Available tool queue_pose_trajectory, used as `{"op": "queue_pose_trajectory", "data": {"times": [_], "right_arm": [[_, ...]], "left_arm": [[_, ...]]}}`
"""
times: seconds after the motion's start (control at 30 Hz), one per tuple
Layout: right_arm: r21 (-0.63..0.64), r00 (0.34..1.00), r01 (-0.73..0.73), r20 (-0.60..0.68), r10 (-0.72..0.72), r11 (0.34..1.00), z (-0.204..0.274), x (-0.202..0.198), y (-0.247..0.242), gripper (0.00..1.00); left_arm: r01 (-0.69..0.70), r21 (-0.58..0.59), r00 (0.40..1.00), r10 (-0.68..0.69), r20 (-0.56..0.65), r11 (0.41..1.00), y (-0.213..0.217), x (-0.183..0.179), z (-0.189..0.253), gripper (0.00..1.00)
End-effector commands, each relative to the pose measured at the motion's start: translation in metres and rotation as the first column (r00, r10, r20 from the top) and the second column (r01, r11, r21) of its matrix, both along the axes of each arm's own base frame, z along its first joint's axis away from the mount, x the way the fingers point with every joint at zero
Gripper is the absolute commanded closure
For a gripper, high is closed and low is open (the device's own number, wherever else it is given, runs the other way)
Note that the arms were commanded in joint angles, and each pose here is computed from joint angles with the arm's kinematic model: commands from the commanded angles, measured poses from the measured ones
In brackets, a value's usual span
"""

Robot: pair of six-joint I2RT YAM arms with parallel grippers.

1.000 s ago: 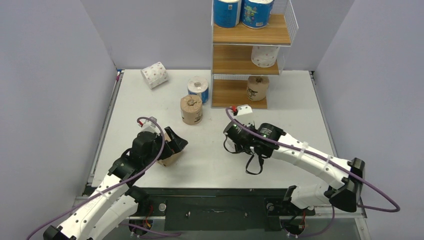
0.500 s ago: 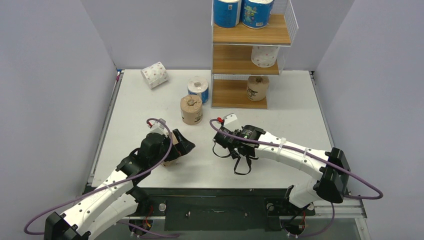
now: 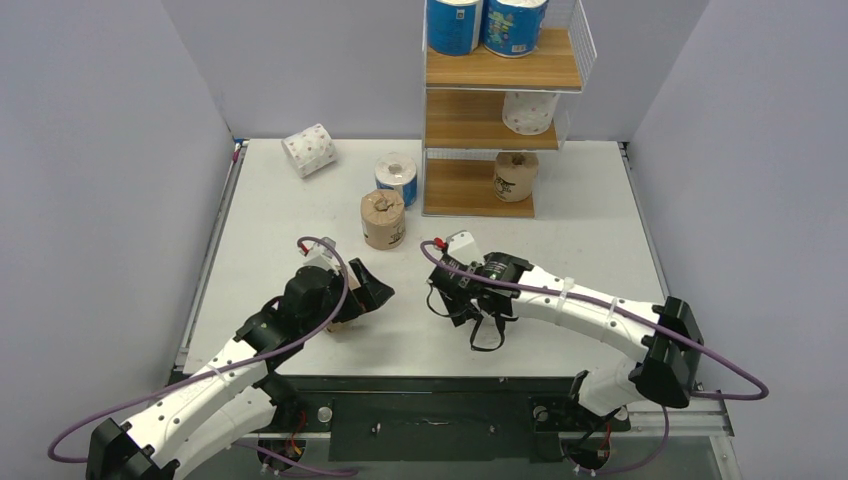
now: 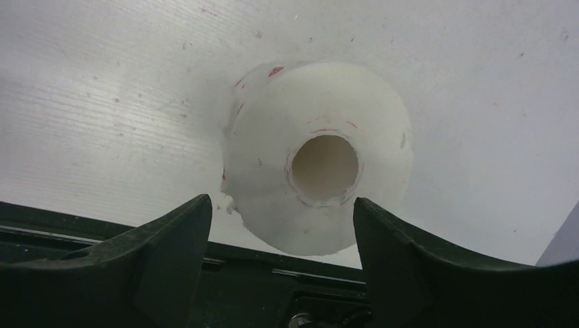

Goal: Place and organize the paper towels onto the shelf
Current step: Adjust the paper towel at the center of the board.

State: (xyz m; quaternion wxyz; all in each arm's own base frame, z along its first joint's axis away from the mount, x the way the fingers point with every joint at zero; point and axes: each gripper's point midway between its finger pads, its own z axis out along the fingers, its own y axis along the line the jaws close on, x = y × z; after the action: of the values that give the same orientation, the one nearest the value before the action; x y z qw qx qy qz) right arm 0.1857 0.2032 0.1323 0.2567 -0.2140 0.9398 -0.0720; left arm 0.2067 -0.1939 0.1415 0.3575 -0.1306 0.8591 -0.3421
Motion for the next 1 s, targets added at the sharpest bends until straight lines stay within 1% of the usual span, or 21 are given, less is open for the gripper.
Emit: {"op": "queue_pose_trajectory", "data": {"times": [0.0,0.03,0.07,0.1,0.13,0.17,0.2,0.23,0.3,0.33,0.37,0.4,0.47,0.53,0.63,0.77,0.97], "right_arm": [[0.168,0.993,0.038,0.100,-0.056,0.985,0.055,0.006,0.003,0.28],[0.191,0.990,0.055,0.114,-0.078,0.980,0.061,0.008,0.000,0.27],[0.242,0.981,0.097,0.138,-0.133,0.965,0.072,0.014,-0.006,0.27],[0.262,0.975,0.123,0.146,-0.166,0.957,0.072,0.016,-0.012,0.27],[0.344,0.953,0.180,0.170,-0.250,0.922,0.083,0.026,-0.021,0.27],[0.357,0.945,0.215,0.158,-0.286,0.909,0.072,0.026,-0.029,0.27],[0.477,0.922,0.258,0.137,-0.361,0.840,0.081,0.034,-0.032,0.27],[0.554,0.912,0.289,0.089,-0.401,0.780,0.072,0.039,-0.037,0.27],[0.644,0.898,0.340,-0.004,-0.441,0.685,0.058,0.041,-0.040,0.26],[0.661,0.892,0.359,-0.034,-0.451,0.659,0.054,0.042,-0.041,0.26],[0.674,0.890,0.378,-0.075,-0.450,0.635,0.046,0.041,-0.044,0.25],[0.673,0.887,0.387,-0.086,-0.454,0.630,0.042,0.041,-0.045,0.24],[0.661,0.883,0.405,-0.104,-0.458,0.632,0.031,0.039,-0.049,0.22],[0.657,0.882,0.410,-0.108,-0.459,0.632,0.026,0.038,-0.050,0.20],[0.664,0.890,0.407,-0.136,-0.435,0.627,0.019,0.035,-0.044,0.19],[0.634,0.883,0.431,-0.153,-0.443,0.642,0.004,0.034,-0.046,0.21],[0.590,0.876,0.444,-0.125,-0.467,0.674,-0.001,0.035,-0.057,0.26]], "left_arm": [[0.006,-0.032,0.997,-0.003,0.076,0.999,-0.006,0.008,0.021,0.03],[0.007,-0.029,0.997,-0.005,0.082,1.000,-0.006,0.009,0.022,0.03],[0.007,-0.028,0.996,-0.004,0.091,1.000,-0.006,0.010,0.024,0.03],[0.011,-0.024,0.995,-0.008,0.098,1.000,-0.006,0.011,0.025,0.03],[0.014,-0.024,0.994,-0.011,0.105,1.000,-0.007,0.012,0.027,0.03],[0.022,-0.020,0.994,-0.020,0.112,1.000,-0.009,0.013,0.028,0.03],[0.024,-0.019,0.993,-0.022,0.119,1.000,-0.011,0.014,0.031,0.03],[0.037,-0.007,0.992,-0.036,0.119,0.999,-0.014,0.013,0.029,0.03],[0.047,0.020,0.990,-0.049,0.131,0.999,-0.019,0.011,0.031,0.03],[0.031,0.044,0.989,-0.037,0.145,0.999,-0.019,0.015,0.031,0.03],[0.050,0.056,0.986,-0.058,0.153,0.997,-0.025,0.010,0.032,0.03],[0.035,0.081,0.985,-0.048,0.165,0.996,-0.025,0.013,0.031,0.04],[0.055,0.108,0.982,-0.074,0.175,0.993,-0.035,0.010,0.029,0.04],[0.061,0.116,0.979,-0.082,0.186,0.991,-0.043,0.011,0.028,0.04],[0.077,0.121,0.977,-0.099,0.189,0.990,-0.053,0.012,0.024,0.04],[0.103,0.123,0.972,-0.126,0.198,0.987,-0.066,0.013,0.022,0.04],[0.104,0.133,0.965,-0.133,0.225,0.986,-0.072,0.019,0.026,0.04]]}}
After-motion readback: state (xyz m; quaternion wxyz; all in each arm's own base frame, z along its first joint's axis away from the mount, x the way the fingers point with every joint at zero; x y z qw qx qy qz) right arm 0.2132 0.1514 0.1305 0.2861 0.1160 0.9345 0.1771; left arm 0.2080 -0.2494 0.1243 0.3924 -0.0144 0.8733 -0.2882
